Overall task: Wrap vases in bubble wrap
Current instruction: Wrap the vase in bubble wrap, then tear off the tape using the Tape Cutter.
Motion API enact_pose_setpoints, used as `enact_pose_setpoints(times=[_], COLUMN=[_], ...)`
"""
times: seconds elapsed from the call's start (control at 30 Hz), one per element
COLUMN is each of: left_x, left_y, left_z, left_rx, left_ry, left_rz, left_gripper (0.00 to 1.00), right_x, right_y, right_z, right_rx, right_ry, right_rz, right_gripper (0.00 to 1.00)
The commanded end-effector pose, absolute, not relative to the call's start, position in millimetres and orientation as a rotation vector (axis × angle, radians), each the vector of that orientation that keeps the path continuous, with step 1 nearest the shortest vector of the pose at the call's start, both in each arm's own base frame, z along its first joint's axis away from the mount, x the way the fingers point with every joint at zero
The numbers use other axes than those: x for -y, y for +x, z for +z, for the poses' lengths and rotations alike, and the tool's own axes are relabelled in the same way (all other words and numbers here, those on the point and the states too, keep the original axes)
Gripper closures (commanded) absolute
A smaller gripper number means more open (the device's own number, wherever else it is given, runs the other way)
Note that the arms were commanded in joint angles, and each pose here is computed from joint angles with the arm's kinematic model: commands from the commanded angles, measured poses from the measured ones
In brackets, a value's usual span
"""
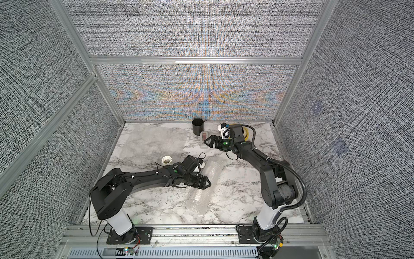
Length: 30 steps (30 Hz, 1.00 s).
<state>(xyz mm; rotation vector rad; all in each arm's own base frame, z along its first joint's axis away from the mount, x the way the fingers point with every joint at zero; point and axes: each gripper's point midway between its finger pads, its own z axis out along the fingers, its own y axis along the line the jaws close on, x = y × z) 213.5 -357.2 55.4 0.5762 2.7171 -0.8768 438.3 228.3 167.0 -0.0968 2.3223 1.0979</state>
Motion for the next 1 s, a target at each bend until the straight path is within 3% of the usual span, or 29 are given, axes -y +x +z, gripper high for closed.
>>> enact_pose_setpoints(times=[0.0, 0.13, 0.4, 0.97], left_x=[328, 322, 315, 314], left_y=[204, 204, 202, 201], left_z=[33, 27, 17, 14], left_rx=[-2.790, -2.807, -2.834, -2.848], left_ry=[0.637, 0.634, 0.638, 0.612], left_rz=[-0.703, -0.666, -0.620, -0.633], left_gripper=[0.38, 0.38, 0.38, 0.39], right_x=[-230, -232, -244, -262], right_y=[454, 482, 516, 530], right_z=[156, 149, 114, 72], right_rx=[-2.371, -2.418, -2.532, -2.593], right_ry=[-0.081, -0.021, 0.074, 0.085], right_rz=[1.111, 1.136, 1.152, 1.220], right_gripper=[0.01, 0.10, 0.40, 0.55])
